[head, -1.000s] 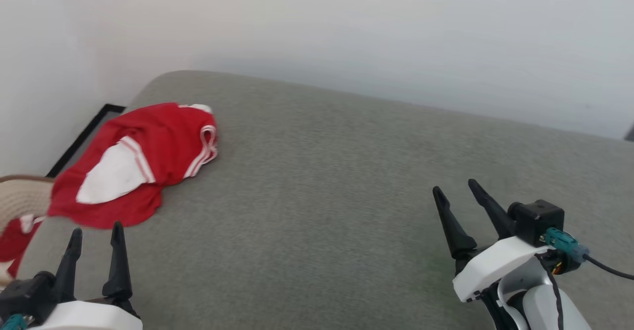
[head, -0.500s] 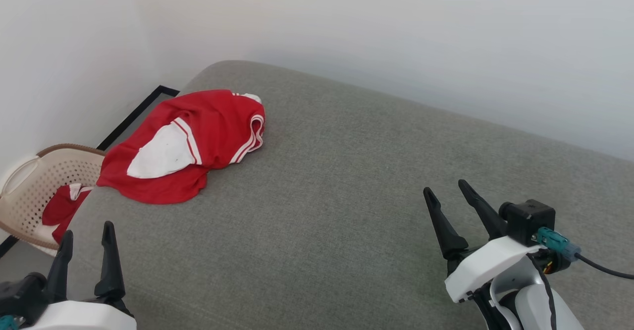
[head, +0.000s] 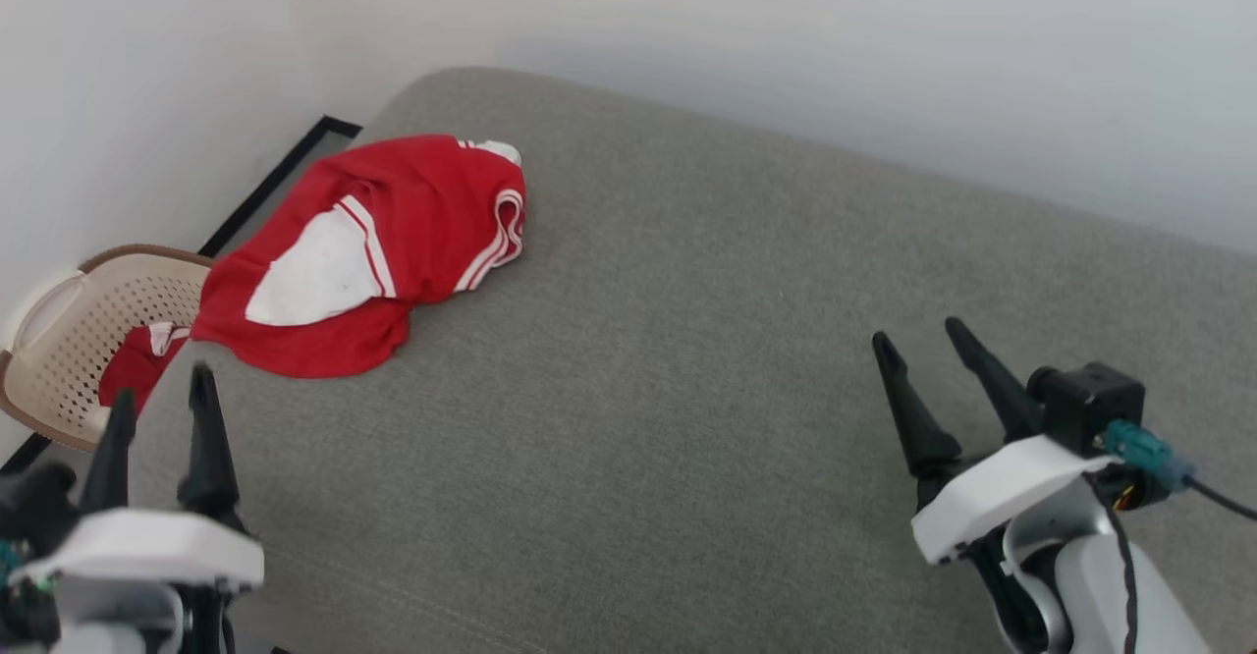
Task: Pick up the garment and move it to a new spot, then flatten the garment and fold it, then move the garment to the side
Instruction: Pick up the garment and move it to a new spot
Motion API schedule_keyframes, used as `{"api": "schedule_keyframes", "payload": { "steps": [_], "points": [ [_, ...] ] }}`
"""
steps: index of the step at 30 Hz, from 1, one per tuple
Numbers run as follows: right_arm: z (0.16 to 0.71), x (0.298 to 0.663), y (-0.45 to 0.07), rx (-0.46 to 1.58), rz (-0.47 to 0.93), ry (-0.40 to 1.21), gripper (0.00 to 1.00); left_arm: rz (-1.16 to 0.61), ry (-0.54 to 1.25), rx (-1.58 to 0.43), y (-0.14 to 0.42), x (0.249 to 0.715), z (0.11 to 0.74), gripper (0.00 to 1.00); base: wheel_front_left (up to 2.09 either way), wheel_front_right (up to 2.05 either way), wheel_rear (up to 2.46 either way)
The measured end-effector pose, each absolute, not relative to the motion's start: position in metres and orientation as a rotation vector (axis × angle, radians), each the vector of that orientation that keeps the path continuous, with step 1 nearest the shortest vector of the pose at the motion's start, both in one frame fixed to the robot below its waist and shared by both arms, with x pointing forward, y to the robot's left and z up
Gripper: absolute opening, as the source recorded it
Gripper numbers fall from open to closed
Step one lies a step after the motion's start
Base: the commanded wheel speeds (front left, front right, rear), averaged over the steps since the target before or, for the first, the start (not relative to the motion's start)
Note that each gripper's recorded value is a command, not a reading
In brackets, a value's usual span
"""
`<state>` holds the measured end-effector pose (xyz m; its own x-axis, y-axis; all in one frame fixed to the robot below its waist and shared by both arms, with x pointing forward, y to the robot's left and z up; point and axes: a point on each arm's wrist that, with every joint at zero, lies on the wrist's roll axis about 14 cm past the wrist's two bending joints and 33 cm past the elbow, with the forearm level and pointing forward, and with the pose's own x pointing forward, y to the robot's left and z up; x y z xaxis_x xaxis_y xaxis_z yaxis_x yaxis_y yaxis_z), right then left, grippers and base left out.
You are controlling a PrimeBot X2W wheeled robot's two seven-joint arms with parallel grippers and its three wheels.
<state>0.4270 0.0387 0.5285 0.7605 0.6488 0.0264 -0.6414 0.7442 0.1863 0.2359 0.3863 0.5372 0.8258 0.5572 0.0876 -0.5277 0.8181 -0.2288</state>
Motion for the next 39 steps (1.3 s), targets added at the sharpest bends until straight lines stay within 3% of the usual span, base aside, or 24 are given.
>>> {"api": "schedule_keyframes", "payload": {
  "steps": [13,23,39],
  "points": [
    [0.518,0.471,0.012,0.163,0.650,0.045,1.00,0.490,-0.117,-0.139,0.404,0.334,0.552,1.00,0.00,0.00,0.00],
    [0.495,0.504,-0.006,0.131,0.627,0.081,1.00,0.455,0.005,-0.130,0.419,0.419,0.524,1.00,0.00,0.00,0.00],
    [0.465,0.529,-0.036,0.086,0.587,0.153,1.00,0.551,0.500,-0.220,0.432,0.470,0.410,1.00,0.00,0.00,0.00]
  ]
}}
